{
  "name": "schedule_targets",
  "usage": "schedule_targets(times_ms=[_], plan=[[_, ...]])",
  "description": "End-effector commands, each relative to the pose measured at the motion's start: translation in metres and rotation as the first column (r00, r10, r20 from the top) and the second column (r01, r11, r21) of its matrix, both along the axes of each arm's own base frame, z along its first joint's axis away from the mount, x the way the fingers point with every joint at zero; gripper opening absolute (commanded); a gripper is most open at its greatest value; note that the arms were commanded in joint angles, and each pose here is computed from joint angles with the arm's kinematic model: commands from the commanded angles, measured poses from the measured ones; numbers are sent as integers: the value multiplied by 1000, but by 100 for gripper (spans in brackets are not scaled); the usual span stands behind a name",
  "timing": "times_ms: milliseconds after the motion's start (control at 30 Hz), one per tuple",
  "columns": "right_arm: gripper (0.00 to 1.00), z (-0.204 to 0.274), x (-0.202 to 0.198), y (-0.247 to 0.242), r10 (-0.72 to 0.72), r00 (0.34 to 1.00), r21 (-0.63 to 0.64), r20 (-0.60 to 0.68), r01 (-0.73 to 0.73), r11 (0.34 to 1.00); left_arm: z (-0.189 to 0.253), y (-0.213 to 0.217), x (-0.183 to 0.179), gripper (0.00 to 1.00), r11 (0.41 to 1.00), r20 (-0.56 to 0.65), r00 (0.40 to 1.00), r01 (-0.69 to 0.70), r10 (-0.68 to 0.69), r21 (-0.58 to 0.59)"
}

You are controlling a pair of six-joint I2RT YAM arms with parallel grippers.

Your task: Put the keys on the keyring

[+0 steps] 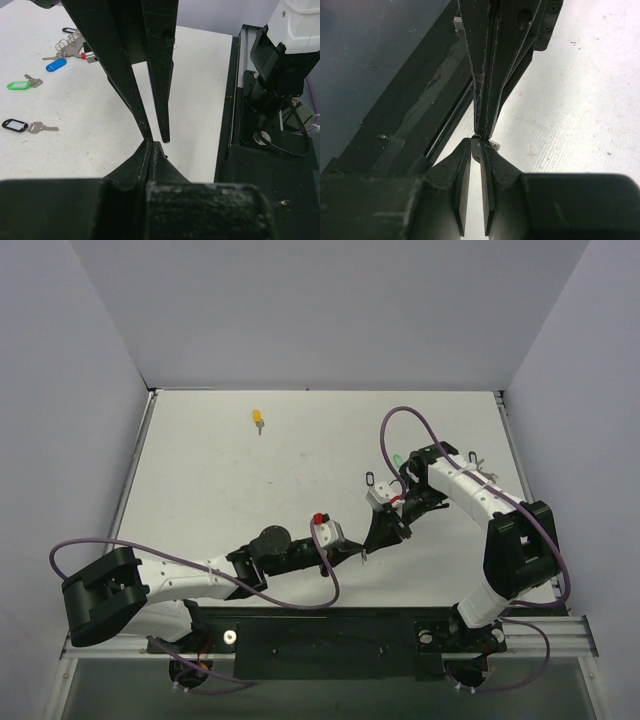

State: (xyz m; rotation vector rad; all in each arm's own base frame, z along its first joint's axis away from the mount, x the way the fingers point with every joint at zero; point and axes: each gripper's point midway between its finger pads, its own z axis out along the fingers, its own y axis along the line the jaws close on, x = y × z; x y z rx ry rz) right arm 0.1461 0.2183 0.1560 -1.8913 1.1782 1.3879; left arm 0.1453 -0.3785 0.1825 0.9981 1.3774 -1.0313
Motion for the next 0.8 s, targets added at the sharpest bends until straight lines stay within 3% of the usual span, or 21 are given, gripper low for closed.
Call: schedule_targets(times_ms=[0,133,300,533,767], plan=[[11,28,-42,-10,2,976,-59,-217,-15,998,21,0,7,0,996,-16,999,-43,42,-78],[15,29,-42,-10,-2,976,-56,-220,-11,998,22,5,8,0,993,-32,998,-66,63,-95],[25,29,-39,-9,-14,974,-51,-225,2,999,23,11,11,0,988,-62,994,-98,91,-122],[28,33,-30,-8,-53,968,-53,-247,41,998,42,20,14,0,960,-113,986,-146,122,-238],[36,47,10,-25,-194,947,-201,-257,144,969,64,36,18,0,916,-128,979,-196,160,-350]])
